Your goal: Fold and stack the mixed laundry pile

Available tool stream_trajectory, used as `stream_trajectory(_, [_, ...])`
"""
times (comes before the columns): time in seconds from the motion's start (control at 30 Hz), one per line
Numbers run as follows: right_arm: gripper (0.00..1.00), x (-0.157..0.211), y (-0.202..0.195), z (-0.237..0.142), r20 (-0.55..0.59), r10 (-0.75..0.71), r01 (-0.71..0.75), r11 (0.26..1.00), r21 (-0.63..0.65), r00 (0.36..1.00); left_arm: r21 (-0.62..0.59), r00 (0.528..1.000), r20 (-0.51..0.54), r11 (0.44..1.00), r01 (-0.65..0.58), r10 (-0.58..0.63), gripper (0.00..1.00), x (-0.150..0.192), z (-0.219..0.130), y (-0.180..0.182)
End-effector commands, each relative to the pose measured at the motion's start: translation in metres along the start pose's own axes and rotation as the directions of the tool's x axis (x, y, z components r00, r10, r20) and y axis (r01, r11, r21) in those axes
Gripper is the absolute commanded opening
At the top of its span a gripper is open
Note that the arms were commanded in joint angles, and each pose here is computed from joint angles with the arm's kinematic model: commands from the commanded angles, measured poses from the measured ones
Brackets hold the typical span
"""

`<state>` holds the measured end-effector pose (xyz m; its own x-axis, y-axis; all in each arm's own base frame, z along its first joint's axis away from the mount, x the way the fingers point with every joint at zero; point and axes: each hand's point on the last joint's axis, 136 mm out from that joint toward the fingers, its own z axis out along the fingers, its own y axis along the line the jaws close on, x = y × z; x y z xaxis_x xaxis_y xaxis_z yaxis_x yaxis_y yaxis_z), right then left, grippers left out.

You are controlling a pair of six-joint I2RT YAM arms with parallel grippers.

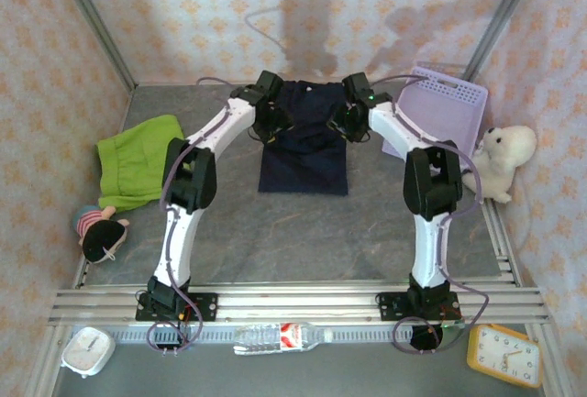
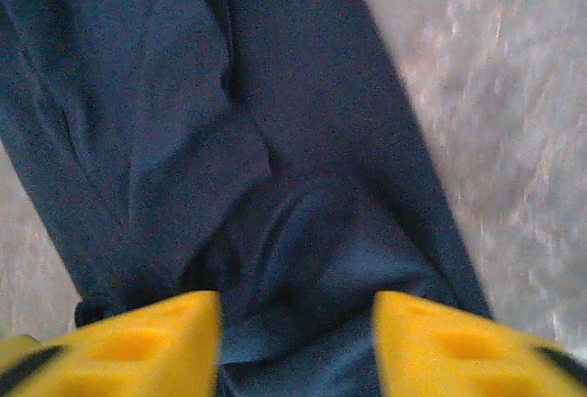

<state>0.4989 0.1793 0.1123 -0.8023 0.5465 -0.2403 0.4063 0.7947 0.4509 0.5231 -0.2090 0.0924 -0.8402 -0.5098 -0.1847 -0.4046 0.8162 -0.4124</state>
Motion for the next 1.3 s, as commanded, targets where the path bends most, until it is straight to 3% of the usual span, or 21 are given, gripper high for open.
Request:
stream_trajectory(0.0, [0.70, -0.016, 0.006, -0.018, 0.043, -0.020, 0.019, 1.000, 0.019, 0.999, -0.007, 0.995, -0.076, 0.998, -0.068, 0.067, 0.67, 0.006, -0.020, -0.003])
stream_trajectory(0.1, [0.61, -0.006, 0.016, -0.025, 0.026, -0.074, 0.074, 0.997, -0.001, 0.997, 0.023, 0.993, -0.066, 0.995, -0.097, 0.098, 0.68, 0.005, -0.032, -0.010])
stream_trajectory(0.2, [0.44, 0.024, 0.018, -0.022, -0.035, -0.132, 0.132, 0.991, 0.005, 0.991, 0.058, 0.989, -0.105, 0.993, -0.100, 0.105, 0.64, 0.019, -0.036, -0.009])
stream_trajectory(0.33, [0.27, 0.073, 0.013, -0.010, -0.126, -0.166, 0.168, 0.986, 0.007, 0.978, 0.079, 0.983, -0.165, 0.994, -0.070, 0.082, 0.50, 0.048, -0.032, 0.008])
stream_trajectory(0.43, [0.23, 0.095, 0.009, 0.004, -0.173, -0.139, 0.136, 0.990, -0.028, 0.975, 0.060, 0.979, -0.196, 0.997, -0.049, 0.060, 0.41, 0.066, -0.023, 0.026])
stream_trajectory(0.6, [0.23, 0.089, -0.001, 0.029, -0.184, -0.091, 0.093, 0.996, 0.002, 0.979, 0.020, 0.964, -0.263, 1.000, -0.024, 0.028, 0.38, 0.094, 0.003, 0.042])
stream_trajectory(0.7, [0.28, 0.073, -0.019, 0.042, -0.152, -0.022, 0.035, 0.996, 0.081, 0.988, -0.065, 0.963, -0.270, 0.998, -0.023, 0.005, 0.36, 0.104, 0.017, 0.061])
stream_trajectory(0.8, [0.46, 0.071, -0.030, 0.048, -0.149, 0.011, 0.005, 0.995, 0.104, 0.989, -0.150, 0.963, -0.267, 0.989, -0.008, -0.032, 0.36, 0.112, 0.026, 0.086])
stream_trajectory(0.87, [0.60, 0.080, -0.039, 0.049, -0.173, 0.014, 0.007, 0.993, 0.120, 0.985, -0.185, 0.963, -0.266, 0.983, -0.005, -0.045, 0.37, 0.118, 0.028, 0.098])
stream_trajectory(1.03, [0.76, 0.109, -0.064, 0.051, -0.231, 0.018, 0.018, 0.988, 0.154, 0.973, -0.233, 0.962, -0.273, 0.972, -0.037, -0.028, 0.42, 0.138, 0.026, 0.114])
stream_trajectory(1.27, [0.79, 0.153, -0.094, 0.036, -0.269, -0.005, 0.056, 0.982, 0.182, 0.963, -0.272, 0.961, -0.274, 0.961, -0.051, -0.026, 0.46, 0.180, 0.019, 0.127])
